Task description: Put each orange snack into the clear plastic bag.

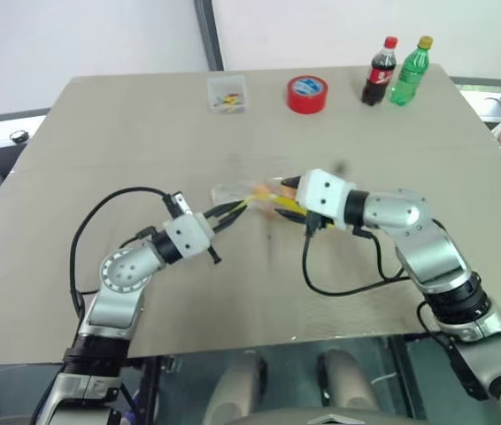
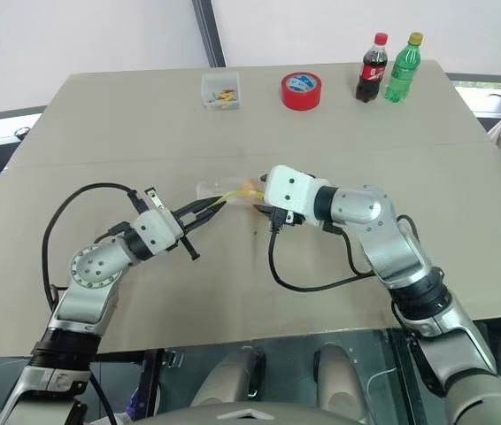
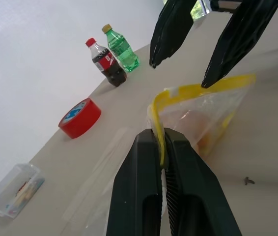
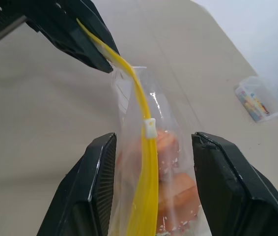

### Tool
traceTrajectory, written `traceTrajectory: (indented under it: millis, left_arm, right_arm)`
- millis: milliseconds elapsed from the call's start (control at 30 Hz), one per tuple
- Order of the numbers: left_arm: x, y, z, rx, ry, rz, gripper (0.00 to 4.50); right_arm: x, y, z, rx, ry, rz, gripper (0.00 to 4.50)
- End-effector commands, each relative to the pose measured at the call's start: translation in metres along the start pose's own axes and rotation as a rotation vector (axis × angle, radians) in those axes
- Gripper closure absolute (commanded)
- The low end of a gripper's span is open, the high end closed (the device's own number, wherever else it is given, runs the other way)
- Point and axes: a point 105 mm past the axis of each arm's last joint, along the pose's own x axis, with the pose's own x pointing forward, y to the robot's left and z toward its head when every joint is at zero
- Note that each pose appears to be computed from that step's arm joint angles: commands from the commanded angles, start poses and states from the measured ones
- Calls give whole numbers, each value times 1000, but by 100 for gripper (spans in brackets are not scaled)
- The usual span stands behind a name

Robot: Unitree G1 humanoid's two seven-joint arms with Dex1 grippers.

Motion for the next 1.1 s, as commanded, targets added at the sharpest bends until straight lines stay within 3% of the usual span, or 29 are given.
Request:
traceTrajectory:
  millis: [33,700,733,1067,1100]
  left_arm:
    - [-2,1,8,57,-21,-8,450]
    - [1,2,16,79,-34,-9,450]
    - [2,2,17,79,-35,-10,450]
    - [3,2,19,76,-34,-10,450]
    - [3,2,19,75,-34,-10,450]
  right_arm:
    - [8,-3,14,-51,-57,16,201]
    - [16,0,10,-80,-59,46,201]
    - [16,0,10,-79,-60,46,240]
    - [15,-3,11,-82,-63,35,240]
    - [15,-3,11,-82,-63,34,291]
